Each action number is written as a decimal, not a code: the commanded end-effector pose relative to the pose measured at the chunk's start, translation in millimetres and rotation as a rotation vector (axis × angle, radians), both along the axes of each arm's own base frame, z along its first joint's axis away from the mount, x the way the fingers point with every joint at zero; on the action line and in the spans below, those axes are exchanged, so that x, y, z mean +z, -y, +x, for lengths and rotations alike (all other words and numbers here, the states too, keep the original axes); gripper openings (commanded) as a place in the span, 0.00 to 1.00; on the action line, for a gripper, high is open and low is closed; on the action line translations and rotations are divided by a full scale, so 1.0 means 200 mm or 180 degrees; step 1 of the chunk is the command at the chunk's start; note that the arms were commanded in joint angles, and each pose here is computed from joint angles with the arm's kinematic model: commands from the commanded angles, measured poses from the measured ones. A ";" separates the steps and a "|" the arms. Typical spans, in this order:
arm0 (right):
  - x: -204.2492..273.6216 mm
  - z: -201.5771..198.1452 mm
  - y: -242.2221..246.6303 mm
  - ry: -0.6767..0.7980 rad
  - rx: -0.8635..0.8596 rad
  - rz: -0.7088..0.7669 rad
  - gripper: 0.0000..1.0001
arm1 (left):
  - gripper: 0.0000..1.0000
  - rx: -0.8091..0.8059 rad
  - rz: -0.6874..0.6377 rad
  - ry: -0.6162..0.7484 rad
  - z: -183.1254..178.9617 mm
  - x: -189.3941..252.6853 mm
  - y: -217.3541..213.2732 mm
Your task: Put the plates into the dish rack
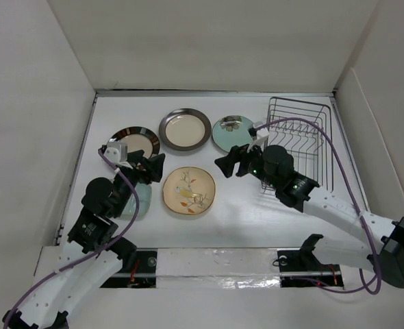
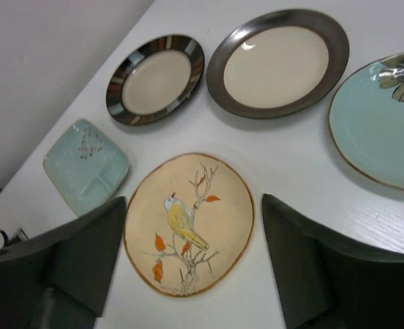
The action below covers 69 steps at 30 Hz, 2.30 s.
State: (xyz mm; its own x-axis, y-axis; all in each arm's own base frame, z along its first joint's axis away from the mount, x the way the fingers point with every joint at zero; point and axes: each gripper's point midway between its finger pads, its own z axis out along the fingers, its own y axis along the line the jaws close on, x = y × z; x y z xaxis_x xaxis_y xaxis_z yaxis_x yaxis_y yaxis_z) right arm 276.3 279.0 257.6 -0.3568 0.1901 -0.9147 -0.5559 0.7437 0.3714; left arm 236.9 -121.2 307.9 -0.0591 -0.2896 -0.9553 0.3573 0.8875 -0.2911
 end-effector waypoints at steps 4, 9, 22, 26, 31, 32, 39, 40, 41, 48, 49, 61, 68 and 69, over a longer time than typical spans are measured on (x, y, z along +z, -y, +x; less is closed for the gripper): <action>-0.14 -0.05 -0.02 -0.0253 0.0121 0.0067 0.13 | 0.61 -0.0045 -0.0106 0.0290 -0.03 0.11 -0.01; -0.30 -0.05 -0.04 -0.0474 0.0214 -0.0081 0.00 | 0.15 -0.0115 -0.0111 0.0363 -0.05 0.13 0.00; -0.73 -0.04 -0.20 -0.1315 0.0425 -0.0025 0.82 | 0.28 -0.0143 -0.0023 0.0264 -0.03 0.09 0.02; -0.85 -0.01 -0.21 -0.1589 0.0223 0.0030 0.76 | 0.41 -0.0129 0.0010 0.0215 -0.03 0.07 0.02; -1.02 -0.03 -0.25 -0.1915 0.0204 0.0070 0.67 | 0.42 -0.0105 0.0018 0.0207 -0.02 0.07 0.01; -1.04 -0.03 -0.27 -0.1962 0.0252 0.0089 0.62 | 0.42 -0.0125 0.0017 0.0202 -0.02 0.07 0.02; -1.15 -0.05 -0.36 -0.2151 0.0462 0.0268 0.40 | 0.42 -0.0095 -0.0010 0.0242 -0.03 0.09 0.00; -1.16 -0.05 -0.36 -0.2153 0.0447 0.0260 0.36 | 0.42 -0.0113 -0.0009 0.0253 -0.04 0.09 0.01; -1.17 -0.05 -0.35 -0.2158 0.0418 0.0258 0.25 | 0.42 -0.0113 -0.0014 0.0262 -0.04 0.09 0.01; -1.07 0.00 -0.30 -0.1913 0.0235 0.0211 0.00 | 0.41 -0.0103 -0.0032 0.0291 -0.05 0.11 0.00; -0.96 0.00 -0.31 -0.1768 0.0267 0.0281 0.00 | 0.42 -0.0065 -0.0032 0.0284 -0.04 0.10 -0.01; 0.20 0.32 0.48 0.0111 -0.1456 0.0580 0.00 | 0.41 -0.0165 -0.0180 0.0357 -0.09 0.17 0.00; 0.54 0.37 1.38 0.0672 -0.3441 0.0414 0.00 | 0.41 -0.0323 -0.0252 0.0487 -0.15 0.22 0.01; 0.60 0.35 1.51 0.0789 -0.3773 0.0418 0.00 | 0.41 -0.0327 -0.0251 0.0488 -0.15 0.22 0.01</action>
State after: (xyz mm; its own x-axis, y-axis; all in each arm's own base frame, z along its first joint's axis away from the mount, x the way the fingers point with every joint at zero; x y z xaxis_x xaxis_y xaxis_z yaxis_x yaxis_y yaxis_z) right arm 363.0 48.0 302.6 -0.0162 0.4169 -0.9088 0.1906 0.8935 0.4065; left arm 213.6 -122.6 332.7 0.0083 -0.3291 -0.9443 0.4509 0.8441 -0.2902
